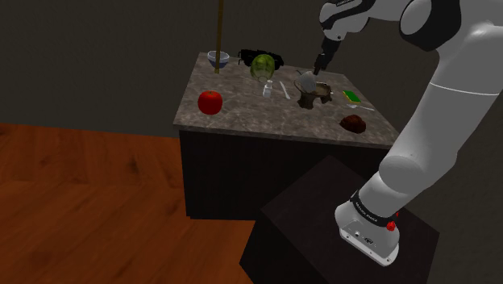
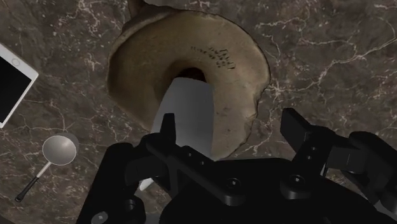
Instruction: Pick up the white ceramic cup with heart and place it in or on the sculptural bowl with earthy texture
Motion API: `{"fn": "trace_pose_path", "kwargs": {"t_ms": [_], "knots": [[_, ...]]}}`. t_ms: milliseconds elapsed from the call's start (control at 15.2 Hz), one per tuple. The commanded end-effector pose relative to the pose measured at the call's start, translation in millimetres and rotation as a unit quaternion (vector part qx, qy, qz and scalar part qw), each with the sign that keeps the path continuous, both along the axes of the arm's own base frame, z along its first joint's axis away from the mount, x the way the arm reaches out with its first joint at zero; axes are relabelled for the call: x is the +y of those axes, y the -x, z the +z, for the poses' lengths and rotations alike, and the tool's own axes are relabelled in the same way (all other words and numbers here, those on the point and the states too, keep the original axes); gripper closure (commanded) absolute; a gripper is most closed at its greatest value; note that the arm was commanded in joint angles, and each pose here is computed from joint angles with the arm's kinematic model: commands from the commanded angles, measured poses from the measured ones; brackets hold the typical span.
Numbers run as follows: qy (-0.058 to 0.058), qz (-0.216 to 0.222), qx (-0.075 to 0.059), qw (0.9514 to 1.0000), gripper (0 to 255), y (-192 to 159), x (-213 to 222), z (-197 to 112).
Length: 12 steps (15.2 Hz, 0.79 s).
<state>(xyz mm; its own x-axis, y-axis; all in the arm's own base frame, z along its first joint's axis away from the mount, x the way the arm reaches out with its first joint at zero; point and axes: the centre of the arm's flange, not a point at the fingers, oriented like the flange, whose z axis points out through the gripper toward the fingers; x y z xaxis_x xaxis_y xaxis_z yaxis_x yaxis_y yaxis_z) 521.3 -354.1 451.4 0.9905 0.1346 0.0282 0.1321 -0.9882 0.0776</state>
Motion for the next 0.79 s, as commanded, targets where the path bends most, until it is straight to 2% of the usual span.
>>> {"fn": "trace_pose_path", "kwargs": {"t_ms": [0, 264, 726], "knots": [[0.000, 0.000, 0.000, 1.0000, 0, 0, 0, 0], [0.000, 0.000, 0.000, 1.0000, 0, 2, 4, 50], [0.000, 0.000, 0.000, 1.0000, 0, 2, 4, 50]]}}
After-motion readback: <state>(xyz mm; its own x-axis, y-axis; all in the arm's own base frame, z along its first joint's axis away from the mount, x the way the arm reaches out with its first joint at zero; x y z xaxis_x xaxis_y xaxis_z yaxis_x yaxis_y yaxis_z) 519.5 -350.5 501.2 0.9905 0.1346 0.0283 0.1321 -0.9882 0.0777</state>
